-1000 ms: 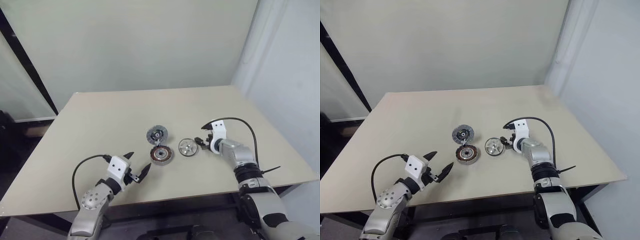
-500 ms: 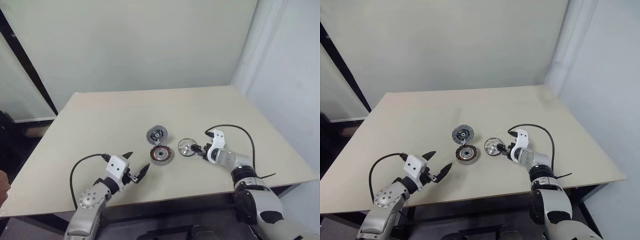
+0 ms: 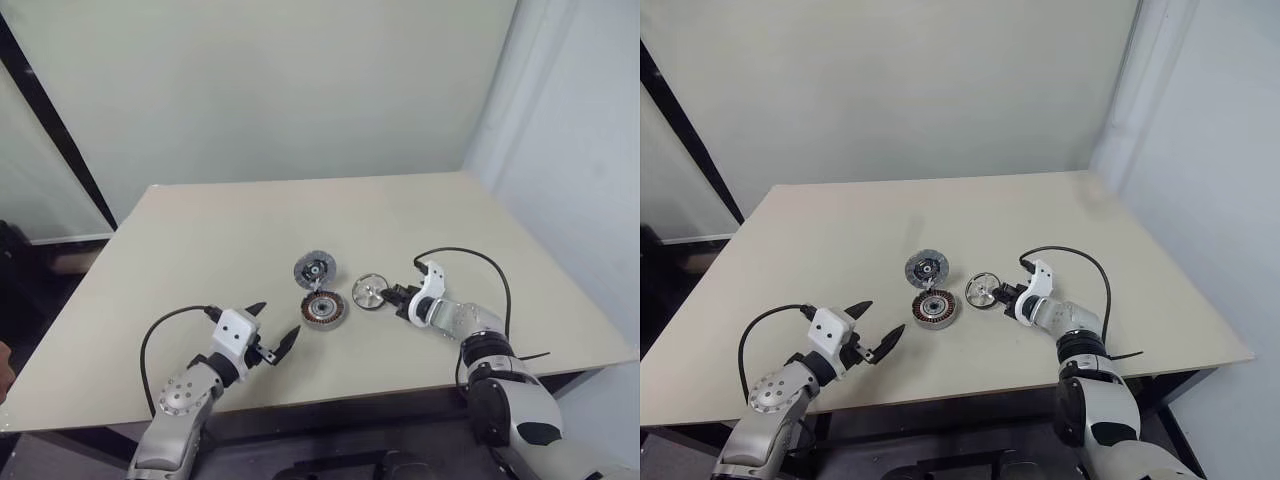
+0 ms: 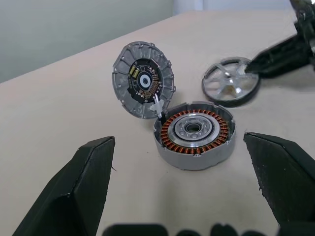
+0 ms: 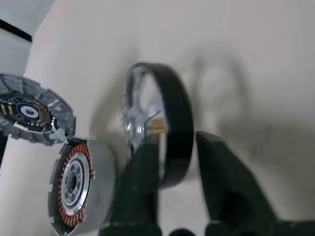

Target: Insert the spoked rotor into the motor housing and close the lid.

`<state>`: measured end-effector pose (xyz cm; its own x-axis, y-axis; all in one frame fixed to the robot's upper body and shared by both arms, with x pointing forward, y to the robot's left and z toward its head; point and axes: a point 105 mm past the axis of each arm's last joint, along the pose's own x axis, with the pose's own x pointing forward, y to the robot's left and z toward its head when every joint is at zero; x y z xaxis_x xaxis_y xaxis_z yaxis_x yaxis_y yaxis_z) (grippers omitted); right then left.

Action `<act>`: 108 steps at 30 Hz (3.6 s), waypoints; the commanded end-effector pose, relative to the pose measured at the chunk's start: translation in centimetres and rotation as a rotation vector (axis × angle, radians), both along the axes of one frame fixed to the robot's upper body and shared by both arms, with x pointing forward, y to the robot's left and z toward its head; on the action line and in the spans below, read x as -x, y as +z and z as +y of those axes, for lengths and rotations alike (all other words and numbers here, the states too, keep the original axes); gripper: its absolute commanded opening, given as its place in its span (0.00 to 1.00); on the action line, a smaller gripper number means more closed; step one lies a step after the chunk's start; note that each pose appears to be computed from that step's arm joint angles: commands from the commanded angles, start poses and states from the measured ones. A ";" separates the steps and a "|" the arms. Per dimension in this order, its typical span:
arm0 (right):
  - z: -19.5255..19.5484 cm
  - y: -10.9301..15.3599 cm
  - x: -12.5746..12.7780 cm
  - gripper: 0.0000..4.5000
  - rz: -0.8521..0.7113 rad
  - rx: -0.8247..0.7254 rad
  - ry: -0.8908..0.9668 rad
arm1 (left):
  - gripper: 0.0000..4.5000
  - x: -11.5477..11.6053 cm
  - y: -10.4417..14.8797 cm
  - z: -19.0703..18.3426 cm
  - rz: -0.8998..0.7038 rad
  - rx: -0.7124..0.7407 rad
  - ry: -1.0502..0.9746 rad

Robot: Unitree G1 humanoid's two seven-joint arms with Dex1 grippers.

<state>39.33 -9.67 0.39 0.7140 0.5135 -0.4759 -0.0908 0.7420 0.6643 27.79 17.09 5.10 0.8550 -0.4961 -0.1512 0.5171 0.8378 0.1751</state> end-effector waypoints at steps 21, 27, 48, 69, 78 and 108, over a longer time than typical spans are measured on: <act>6.4 6.4 2.6 0.07 -0.051 -0.241 0.215 | 1.00 -0.7 1.3 -0.8 -0.050 0.010 -0.030; 7.9 5.6 3.2 0.07 -0.027 -0.216 0.233 | 1.00 -0.6 1.2 -0.9 -0.050 0.013 -0.029; 9.6 3.5 2.4 0.07 0.004 -0.140 0.217 | 1.00 -0.3 1.4 -0.3 -0.059 0.008 -0.003; 10.0 3.6 1.9 0.07 0.082 -0.231 0.169 | 1.00 -0.5 1.5 -0.5 -0.071 0.010 -0.005; 10.0 3.6 1.8 0.07 0.102 -0.252 0.147 | 1.00 -0.5 1.5 -0.4 -0.072 0.009 -0.004; 10.5 4.3 2.0 0.07 0.089 -0.262 0.196 | 1.00 -0.3 1.4 -0.4 -0.067 -0.004 -0.008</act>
